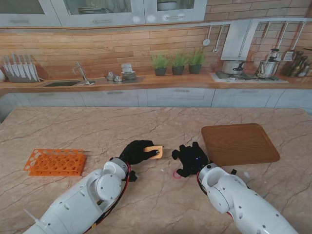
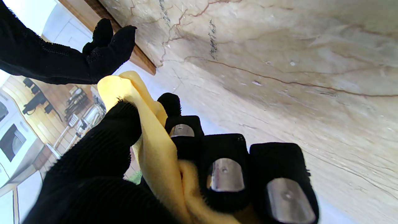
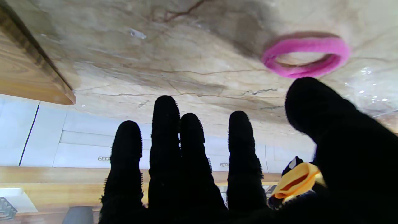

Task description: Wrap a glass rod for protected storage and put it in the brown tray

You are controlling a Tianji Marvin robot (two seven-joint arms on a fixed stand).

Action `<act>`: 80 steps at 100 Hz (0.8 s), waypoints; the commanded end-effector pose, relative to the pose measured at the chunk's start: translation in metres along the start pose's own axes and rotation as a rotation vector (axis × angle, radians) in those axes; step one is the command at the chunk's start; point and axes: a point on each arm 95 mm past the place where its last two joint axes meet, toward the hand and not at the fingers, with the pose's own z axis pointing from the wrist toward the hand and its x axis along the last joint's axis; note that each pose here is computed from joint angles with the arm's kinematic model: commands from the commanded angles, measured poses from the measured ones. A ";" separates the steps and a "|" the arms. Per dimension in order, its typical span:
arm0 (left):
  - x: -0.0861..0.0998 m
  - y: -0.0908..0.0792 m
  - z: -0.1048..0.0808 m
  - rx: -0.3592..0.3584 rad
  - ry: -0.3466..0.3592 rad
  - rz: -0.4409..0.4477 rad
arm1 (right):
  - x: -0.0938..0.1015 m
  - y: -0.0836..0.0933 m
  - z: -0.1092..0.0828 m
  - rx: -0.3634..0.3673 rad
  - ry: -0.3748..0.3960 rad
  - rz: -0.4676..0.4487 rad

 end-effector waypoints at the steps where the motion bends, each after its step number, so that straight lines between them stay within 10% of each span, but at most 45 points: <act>1: 0.002 0.002 -0.001 -0.004 0.000 -0.009 | 0.003 0.000 0.001 -0.006 0.001 -0.001; 80: 0.002 0.001 -0.005 0.000 -0.019 -0.009 | 0.008 -0.012 0.003 0.039 0.051 -0.037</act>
